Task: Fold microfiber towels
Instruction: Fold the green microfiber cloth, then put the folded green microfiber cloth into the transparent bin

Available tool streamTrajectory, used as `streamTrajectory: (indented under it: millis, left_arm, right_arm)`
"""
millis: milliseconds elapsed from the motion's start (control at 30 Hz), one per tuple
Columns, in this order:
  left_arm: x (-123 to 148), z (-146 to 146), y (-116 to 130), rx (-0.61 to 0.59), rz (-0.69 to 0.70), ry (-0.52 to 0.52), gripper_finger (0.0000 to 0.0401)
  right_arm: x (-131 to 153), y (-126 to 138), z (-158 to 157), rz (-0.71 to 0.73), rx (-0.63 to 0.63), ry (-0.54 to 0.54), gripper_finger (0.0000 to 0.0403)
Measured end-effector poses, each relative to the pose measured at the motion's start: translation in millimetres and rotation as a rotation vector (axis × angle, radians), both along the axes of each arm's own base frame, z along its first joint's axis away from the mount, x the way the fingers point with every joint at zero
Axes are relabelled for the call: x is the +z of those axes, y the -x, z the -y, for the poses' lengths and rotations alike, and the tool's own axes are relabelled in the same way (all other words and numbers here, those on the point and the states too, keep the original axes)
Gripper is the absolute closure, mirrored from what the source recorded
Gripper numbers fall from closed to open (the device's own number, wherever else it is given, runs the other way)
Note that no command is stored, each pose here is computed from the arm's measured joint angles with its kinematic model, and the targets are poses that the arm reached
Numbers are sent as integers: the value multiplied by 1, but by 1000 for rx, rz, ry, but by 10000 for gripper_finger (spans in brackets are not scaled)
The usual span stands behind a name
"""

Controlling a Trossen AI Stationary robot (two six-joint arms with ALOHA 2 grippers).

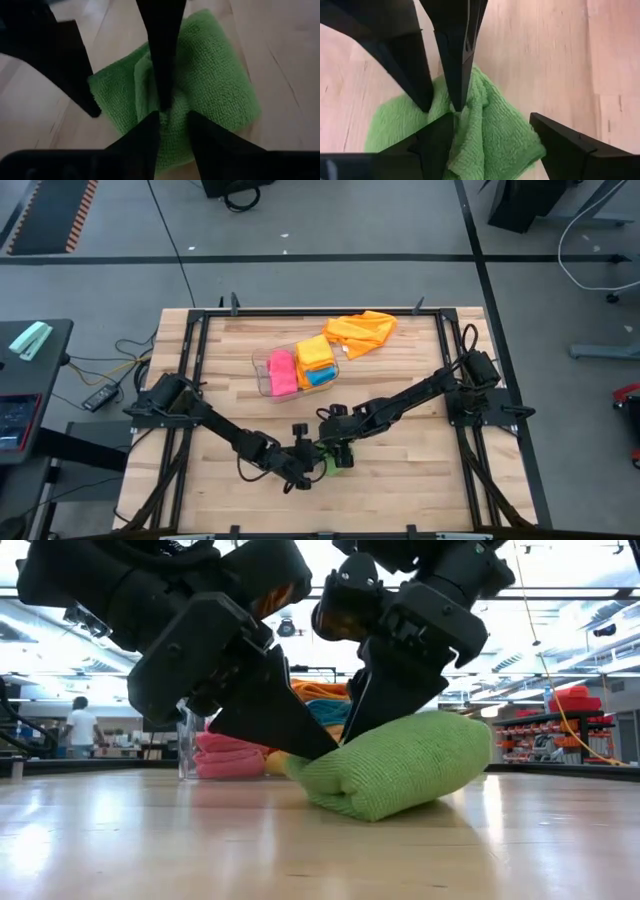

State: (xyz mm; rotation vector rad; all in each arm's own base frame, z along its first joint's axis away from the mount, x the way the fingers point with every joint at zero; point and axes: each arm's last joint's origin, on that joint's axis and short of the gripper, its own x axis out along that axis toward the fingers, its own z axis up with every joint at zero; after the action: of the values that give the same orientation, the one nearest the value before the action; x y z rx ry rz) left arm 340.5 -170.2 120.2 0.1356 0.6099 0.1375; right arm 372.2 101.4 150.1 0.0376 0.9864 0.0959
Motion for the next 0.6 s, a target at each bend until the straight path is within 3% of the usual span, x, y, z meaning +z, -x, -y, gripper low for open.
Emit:
streamTrajectory:
  millis: [233, 400, 600]
  left_arm:
    - [0, 0, 0, 1, 2, 0, 301]
    - [1, 0, 0, 4, 8, -4, 301]
    - [1, -1, -1, 10, 13, -2, 303]
  right_arm:
    - [28, 9, 5, -46, -21, 41, 132]
    - [59, 21, -5, 83, 16, 15, 132]
    - [42, 35, -32, 224, 106, -41, 132]
